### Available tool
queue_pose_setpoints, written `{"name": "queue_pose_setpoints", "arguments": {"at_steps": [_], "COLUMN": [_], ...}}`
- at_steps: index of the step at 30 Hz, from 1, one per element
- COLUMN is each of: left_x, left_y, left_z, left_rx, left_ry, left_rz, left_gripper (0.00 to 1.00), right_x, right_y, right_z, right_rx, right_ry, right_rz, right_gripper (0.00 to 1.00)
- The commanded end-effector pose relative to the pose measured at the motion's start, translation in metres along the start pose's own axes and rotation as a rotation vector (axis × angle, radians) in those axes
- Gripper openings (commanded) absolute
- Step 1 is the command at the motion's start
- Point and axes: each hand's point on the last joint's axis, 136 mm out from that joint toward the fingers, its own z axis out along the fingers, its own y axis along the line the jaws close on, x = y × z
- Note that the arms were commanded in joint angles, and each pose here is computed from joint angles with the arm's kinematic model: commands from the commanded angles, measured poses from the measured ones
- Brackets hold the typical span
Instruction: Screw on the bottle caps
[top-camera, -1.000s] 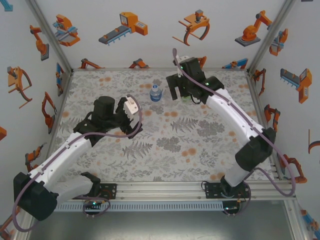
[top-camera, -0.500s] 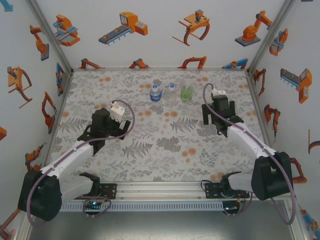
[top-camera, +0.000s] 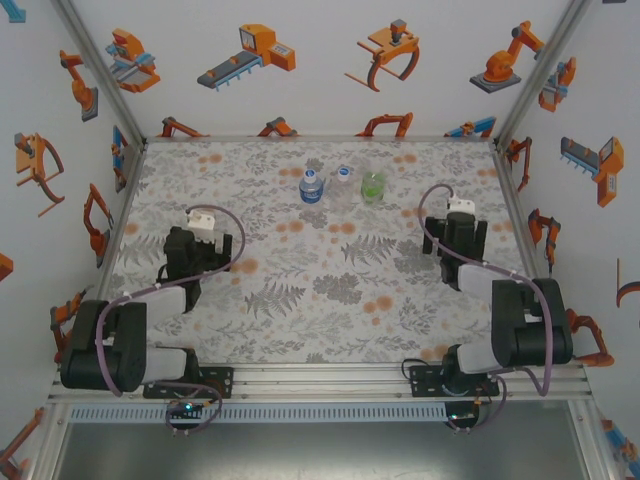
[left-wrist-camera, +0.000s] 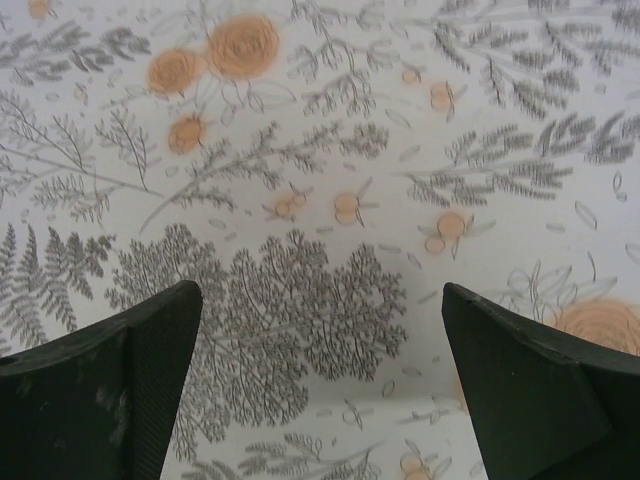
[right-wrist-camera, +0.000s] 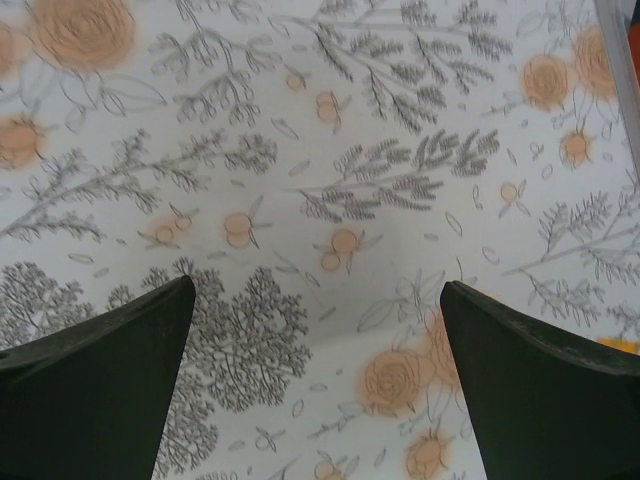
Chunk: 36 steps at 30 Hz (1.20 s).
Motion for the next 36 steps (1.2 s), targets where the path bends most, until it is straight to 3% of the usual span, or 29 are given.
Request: {"name": "queue_pose_setpoints", "arguments": {"at_steps": [1,6,16,36], "left_x": [-0.03,-0.026,-0.016,-0.013], "left_y": [0.002,0.007,0.018,0.029], "left_z": [0.003,0.005,0.028,0.032], "left_rx": [0.05,0.045,0.073,0.009], "left_ry": [-0.154,-0.173,-0.12,-0.081], "left_rz": [-0.076,-0.105,-0.182,-0.215], "left_gripper": [0.97,0.97,0.97,0.97], "right_x": [-0.029,-0.011,-0.011,-0.011], "right_y": [-0.001,0.001,0.003,0.003], "right_z": [0.0,0.008,0.008,0.008], "right_rx": [-0.06,-0.097,-0.108,-0.105], "right_ry": [-0.153,-0.182,-0.19,-0.19], "right_rz": [0.083,0.113,0.109,0.107], "right_gripper": [0.99,0.99,0.99,0.99]}}
